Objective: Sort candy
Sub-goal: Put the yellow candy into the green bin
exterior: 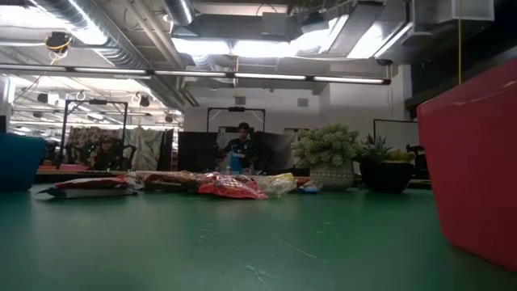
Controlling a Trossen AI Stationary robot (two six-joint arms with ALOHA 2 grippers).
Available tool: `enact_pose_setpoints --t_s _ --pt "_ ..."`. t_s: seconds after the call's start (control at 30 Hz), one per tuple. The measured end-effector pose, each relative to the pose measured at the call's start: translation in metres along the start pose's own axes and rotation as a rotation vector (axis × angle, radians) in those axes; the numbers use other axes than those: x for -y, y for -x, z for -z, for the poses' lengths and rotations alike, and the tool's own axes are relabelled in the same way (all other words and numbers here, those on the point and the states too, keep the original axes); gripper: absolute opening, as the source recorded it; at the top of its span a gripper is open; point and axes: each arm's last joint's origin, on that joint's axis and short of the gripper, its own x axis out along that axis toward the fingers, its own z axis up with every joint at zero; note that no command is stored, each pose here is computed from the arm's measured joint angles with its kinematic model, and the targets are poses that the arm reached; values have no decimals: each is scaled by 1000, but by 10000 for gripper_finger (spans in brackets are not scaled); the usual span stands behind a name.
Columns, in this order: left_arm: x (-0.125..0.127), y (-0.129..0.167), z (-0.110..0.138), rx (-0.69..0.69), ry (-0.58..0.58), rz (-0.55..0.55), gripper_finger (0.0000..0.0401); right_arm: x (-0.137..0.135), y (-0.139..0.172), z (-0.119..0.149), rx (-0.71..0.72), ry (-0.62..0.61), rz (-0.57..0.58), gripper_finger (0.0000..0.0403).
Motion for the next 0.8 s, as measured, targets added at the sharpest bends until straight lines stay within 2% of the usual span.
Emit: enact_pose_setpoints --t_s 0.17,0.37,0.57,0.8 --pt "-3 -5 -7 1 19 -7 195 0 -3 24 -39 -71 101 1" --pt "-7 -9 -13 0 34 -17 195 -1 -4 34 -62 -99 127 19" --pt "-15 -18 -24 -7 55 -50 195 0 -4 33 -62 -95 128 58" --pt "-38 -30 -37 -73 44 -162 195 0 -4 33 -63 -92 128 113"
